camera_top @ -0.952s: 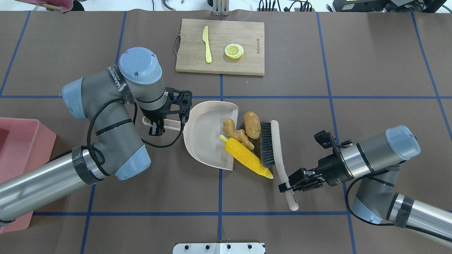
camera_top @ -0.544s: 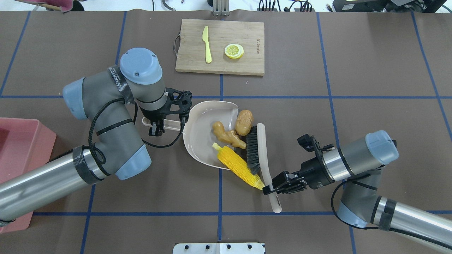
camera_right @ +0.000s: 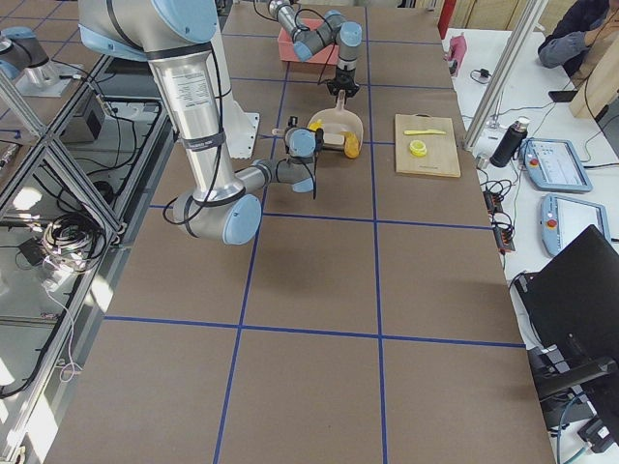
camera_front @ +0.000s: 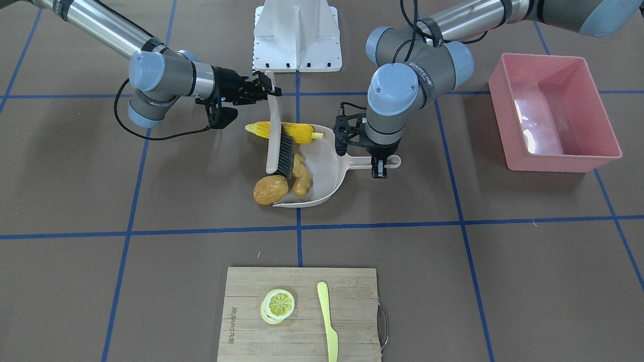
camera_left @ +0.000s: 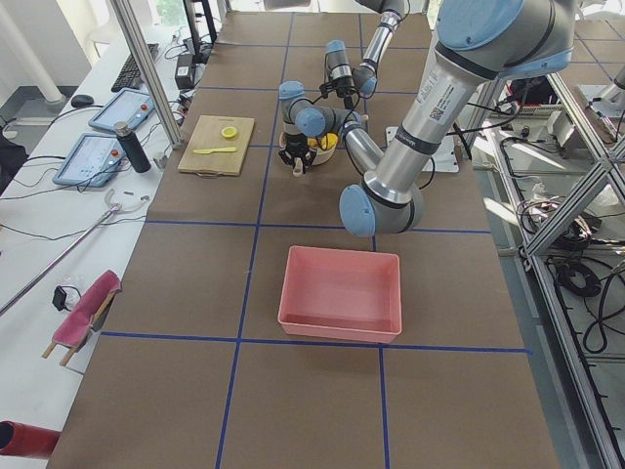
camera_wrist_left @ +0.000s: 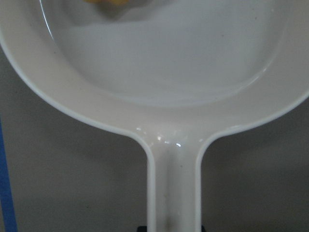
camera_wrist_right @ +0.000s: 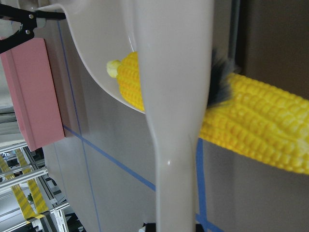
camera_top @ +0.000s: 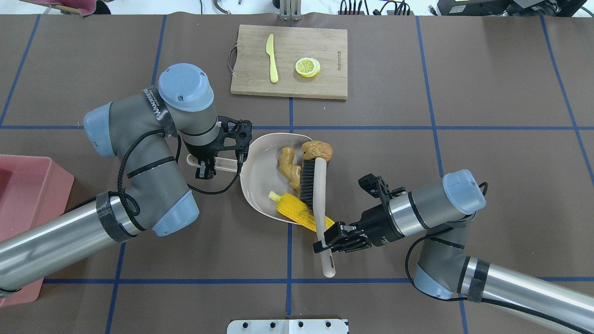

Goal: Sweep and dump trash into bin
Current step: 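Sweep the corn, potato and ginger into the dustpan with the right gripper's brush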

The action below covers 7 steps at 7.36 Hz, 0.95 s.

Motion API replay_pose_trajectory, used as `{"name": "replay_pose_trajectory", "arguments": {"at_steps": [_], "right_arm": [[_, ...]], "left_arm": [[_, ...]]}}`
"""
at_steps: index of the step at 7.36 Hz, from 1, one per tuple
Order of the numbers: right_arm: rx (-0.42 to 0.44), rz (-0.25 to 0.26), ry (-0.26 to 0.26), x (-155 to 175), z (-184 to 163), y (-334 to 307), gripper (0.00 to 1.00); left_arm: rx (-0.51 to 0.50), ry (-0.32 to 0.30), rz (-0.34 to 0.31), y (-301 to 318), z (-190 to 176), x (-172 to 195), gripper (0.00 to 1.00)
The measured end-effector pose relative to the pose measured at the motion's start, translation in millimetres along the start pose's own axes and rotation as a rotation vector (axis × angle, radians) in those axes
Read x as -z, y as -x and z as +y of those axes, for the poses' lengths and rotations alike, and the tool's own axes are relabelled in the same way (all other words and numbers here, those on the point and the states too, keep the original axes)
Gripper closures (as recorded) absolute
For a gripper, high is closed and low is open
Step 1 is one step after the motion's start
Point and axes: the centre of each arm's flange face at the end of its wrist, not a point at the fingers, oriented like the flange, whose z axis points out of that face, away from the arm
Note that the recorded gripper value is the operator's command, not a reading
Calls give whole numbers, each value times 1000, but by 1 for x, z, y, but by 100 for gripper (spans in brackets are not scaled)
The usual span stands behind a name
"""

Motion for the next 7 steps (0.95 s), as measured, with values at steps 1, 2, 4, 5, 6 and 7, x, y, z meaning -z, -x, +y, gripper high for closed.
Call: {"name": "replay_pose_trajectory", "arguments": {"at_steps": [1,2,4,5,6,7], "right_arm": [[0,0,0,-1,0,3,100],[2,-3,0,3,0,7,100],[-1,-5,0,27,-2,15,100],[-8,5,3,45,-2,23,100],[-15,19,7,65,-3,29,100],[-21,36,15,89,-6,31,100]], "left_arm": [[0,0,0,0,0,0,100],[0,1,1,0,1,-1,100],[0,2,1,0,1,-1,100],[-1,1,1,0,1,-1,100],[-1,1,2,0,1,-1,100],[-1,0,2,0,1,-1,100]]}}
